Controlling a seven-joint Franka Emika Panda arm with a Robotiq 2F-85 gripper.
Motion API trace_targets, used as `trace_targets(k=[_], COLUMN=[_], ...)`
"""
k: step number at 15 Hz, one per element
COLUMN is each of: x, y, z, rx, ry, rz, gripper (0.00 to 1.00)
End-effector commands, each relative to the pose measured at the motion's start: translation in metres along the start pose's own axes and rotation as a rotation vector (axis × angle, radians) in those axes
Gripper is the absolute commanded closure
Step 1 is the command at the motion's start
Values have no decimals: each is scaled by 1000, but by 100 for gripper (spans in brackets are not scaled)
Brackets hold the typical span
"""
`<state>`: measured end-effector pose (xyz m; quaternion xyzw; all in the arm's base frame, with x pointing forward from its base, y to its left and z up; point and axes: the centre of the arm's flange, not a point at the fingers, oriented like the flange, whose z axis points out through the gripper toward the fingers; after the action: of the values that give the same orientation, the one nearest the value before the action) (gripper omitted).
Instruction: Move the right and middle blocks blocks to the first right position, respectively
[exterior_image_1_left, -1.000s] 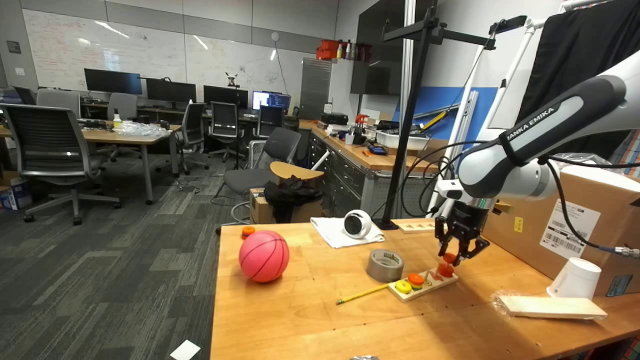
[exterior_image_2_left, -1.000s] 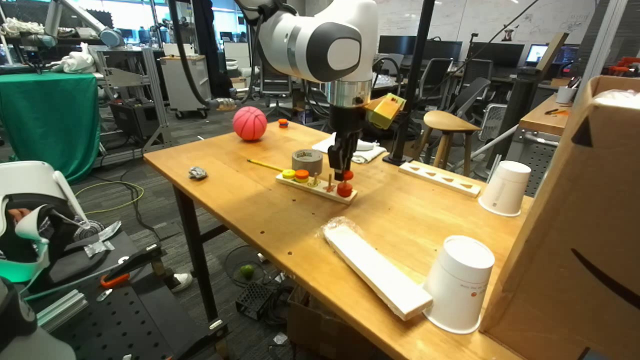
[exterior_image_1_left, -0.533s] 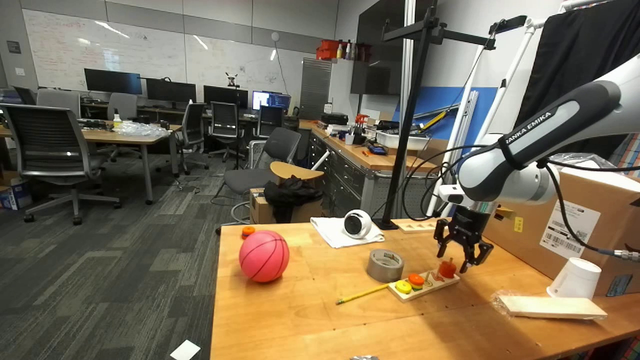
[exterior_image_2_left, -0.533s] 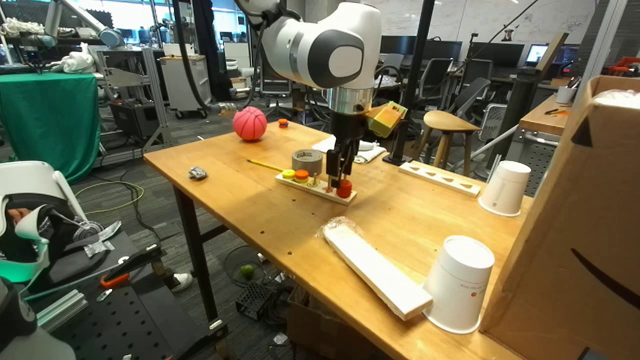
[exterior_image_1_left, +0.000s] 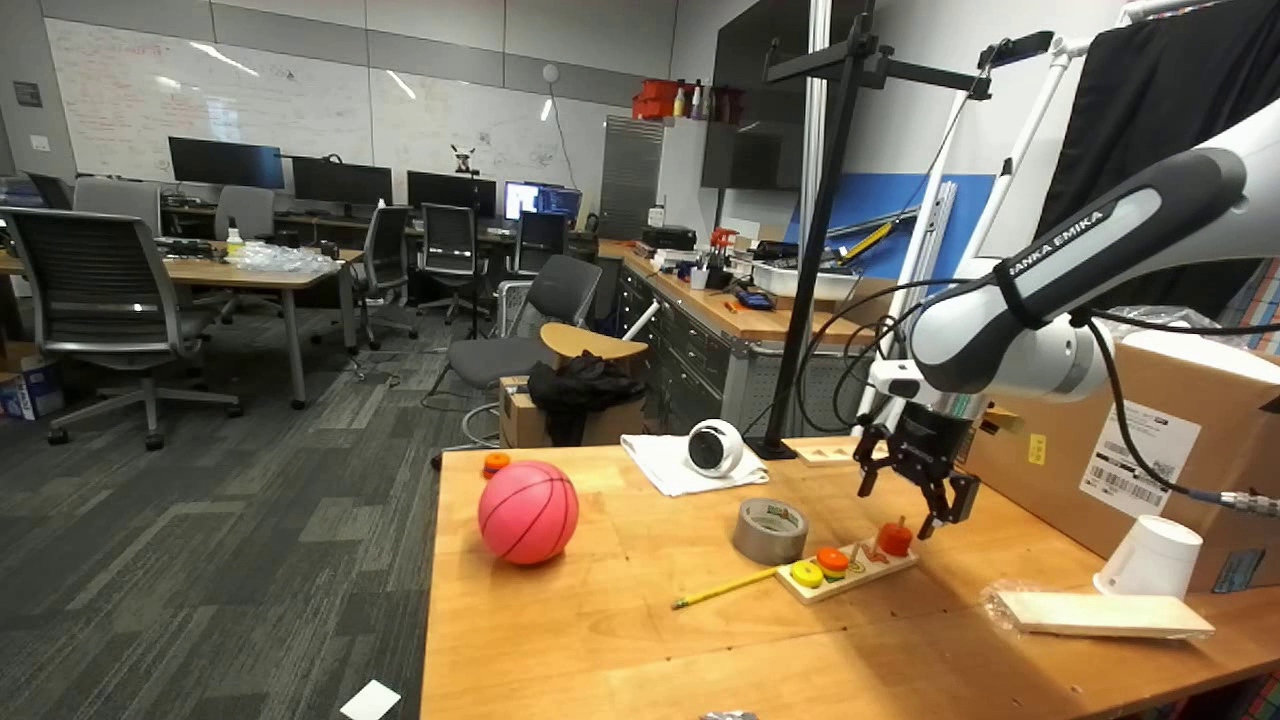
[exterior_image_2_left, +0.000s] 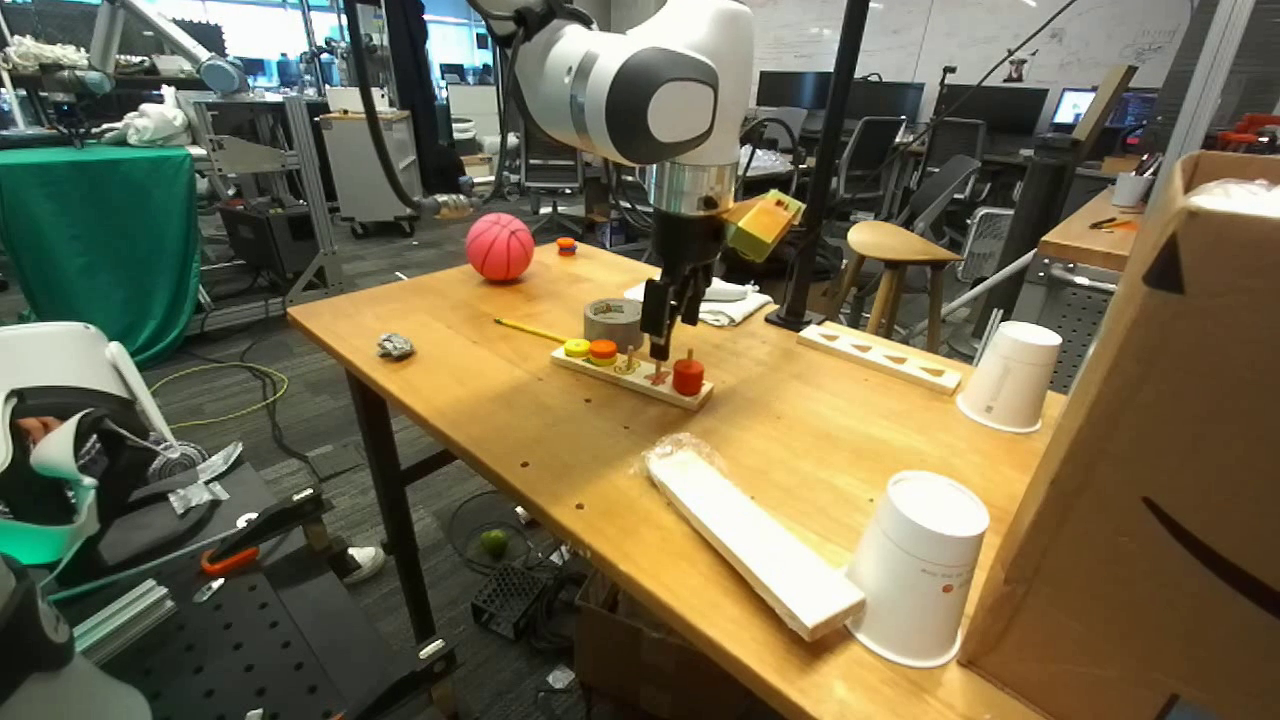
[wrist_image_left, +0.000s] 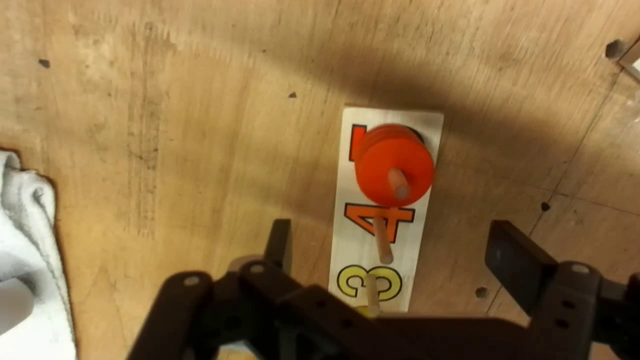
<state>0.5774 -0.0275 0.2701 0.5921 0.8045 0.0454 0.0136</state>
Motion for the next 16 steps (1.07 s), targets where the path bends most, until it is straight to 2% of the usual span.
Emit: trace_targets(k=[1,5,8,16], x=[32,70,87,96], y=[5,13,13,2], z=[-19,-17,-10,4], rx=[-46,-50,-35,3], ry=[35,67,70,72], rz=[-2,-22,-27,-13], gripper=[0,0,0,0])
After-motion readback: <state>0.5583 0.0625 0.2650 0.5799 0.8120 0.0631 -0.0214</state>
